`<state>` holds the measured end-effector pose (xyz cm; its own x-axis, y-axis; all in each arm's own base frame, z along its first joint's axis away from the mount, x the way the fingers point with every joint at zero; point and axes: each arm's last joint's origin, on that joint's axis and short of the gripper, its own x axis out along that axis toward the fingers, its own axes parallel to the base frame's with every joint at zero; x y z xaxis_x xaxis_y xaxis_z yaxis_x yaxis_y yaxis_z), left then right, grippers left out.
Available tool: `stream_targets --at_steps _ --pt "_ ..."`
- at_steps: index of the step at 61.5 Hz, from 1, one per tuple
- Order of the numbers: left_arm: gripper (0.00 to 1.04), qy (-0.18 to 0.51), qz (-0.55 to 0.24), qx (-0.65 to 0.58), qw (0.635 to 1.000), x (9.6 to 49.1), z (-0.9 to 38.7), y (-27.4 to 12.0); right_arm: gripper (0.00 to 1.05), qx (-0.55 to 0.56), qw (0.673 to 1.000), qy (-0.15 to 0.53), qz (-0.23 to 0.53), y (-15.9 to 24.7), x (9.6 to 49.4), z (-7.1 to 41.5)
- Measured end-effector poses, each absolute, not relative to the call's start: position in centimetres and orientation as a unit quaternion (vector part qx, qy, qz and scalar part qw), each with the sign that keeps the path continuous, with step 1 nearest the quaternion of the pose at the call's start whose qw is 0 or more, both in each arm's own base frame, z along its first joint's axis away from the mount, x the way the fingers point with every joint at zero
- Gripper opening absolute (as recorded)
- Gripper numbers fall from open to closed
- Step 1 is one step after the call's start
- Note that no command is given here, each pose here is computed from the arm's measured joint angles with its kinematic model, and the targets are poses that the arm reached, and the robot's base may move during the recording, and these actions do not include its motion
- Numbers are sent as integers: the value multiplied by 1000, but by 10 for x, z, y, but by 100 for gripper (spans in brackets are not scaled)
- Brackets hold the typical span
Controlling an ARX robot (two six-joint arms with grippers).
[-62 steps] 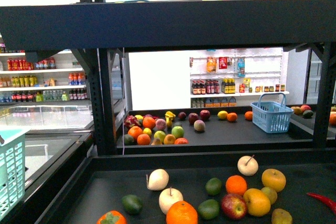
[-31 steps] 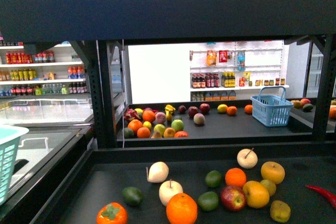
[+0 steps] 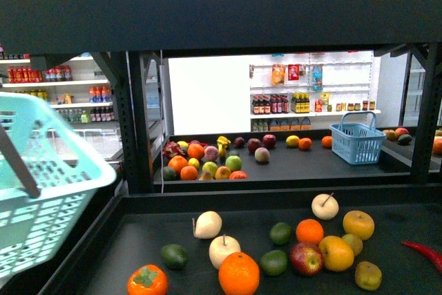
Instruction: Pick lemon from shelf
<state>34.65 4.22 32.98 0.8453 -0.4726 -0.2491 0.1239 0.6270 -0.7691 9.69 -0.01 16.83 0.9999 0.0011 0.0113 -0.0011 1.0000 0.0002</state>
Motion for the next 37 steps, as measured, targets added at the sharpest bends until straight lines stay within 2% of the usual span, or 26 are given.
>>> stream_targets --at_steps 11,23,37 --pt "12 261 -225 -384 857 340 314 -7 102 0 1000 -5 1 0 97 168" --pt "11 276 -284 -365 843 346 301 -57 102 0 1000 -5 1 0 97 168" --pt "11 303 -329 -355 821 358 279 -94 102 0 1000 -6 1 0 97 168"
